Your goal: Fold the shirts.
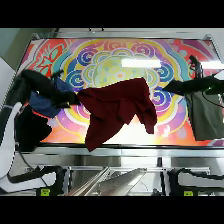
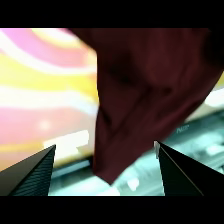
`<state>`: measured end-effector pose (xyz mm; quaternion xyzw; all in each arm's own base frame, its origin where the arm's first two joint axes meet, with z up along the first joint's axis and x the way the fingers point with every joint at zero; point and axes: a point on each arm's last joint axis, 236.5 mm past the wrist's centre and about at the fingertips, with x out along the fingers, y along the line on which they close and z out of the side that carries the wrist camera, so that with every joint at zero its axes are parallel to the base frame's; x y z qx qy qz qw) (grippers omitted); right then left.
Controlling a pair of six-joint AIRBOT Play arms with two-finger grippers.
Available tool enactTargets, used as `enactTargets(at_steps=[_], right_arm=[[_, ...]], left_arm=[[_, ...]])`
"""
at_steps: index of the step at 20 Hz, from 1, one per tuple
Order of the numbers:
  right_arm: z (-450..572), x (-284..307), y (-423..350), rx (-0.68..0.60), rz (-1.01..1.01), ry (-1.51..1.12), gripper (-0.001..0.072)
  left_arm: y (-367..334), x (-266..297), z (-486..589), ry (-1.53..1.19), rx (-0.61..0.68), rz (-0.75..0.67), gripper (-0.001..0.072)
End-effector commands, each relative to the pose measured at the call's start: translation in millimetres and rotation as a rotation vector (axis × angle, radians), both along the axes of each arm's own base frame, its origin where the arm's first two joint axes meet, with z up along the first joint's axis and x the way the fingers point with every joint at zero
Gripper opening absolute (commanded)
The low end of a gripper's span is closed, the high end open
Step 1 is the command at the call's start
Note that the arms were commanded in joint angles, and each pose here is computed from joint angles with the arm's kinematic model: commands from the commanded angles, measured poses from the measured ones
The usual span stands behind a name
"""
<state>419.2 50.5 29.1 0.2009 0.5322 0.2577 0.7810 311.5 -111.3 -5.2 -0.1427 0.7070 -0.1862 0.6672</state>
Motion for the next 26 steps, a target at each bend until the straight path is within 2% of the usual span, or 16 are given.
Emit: enactTargets(at_steps=[1,3,7,11,15,16,17,23,24,25,26], right_arm=[[-43,-55,-5,0.036,-0.016,0.185,0.0527],[-68,-75,-9,0.001,-0.011,0.253,0.0527],[-91,-90,-9,-0.009,-0.031,0.301,0.0528],[-100,-94,-8,-0.015,-0.043,0.308,0.0528],[-106,-96,-5,-0.007,-0.039,0.332,0.0528],[-108,-97,-2,-0.002,-0.031,0.340,0.0528],[-111,-98,2,0.002,-0.020,0.346,0.0528],[-118,-90,28,0.021,0.012,0.328,0.0528],[-118,-86,33,0.039,0.013,0.313,0.0527],[-116,-83,39,0.070,0.020,0.303,0.0527],[-117,-81,44,0.096,0.019,0.305,0.0526]], left_arm=[[-16,-109,-50,0.169,0.024,-0.010,0.0701],[-21,-146,-68,0.198,0.041,-0.025,0.0701],[-39,-161,-84,0.099,0.034,-0.017,0.0700],[-45,-141,-97,-0.029,0.039,0.015,0.0700],[-45,-140,-119,0.032,0.058,0.031,0.0692],[-47,-142,-123,0.050,0.054,0.035,0.0516],[-50,-141,-124,0.053,0.040,0.041,0.0402],[-71,-102,-80,-0.155,-0.095,0.119,0.0404],[-70,-95,-72,-0.196,-0.104,0.133,0.0360],[-68,-90,-67,-0.220,-0.109,0.148,0.0080],[-65,-87,-65,-0.230,-0.110,0.161,0.0019]])
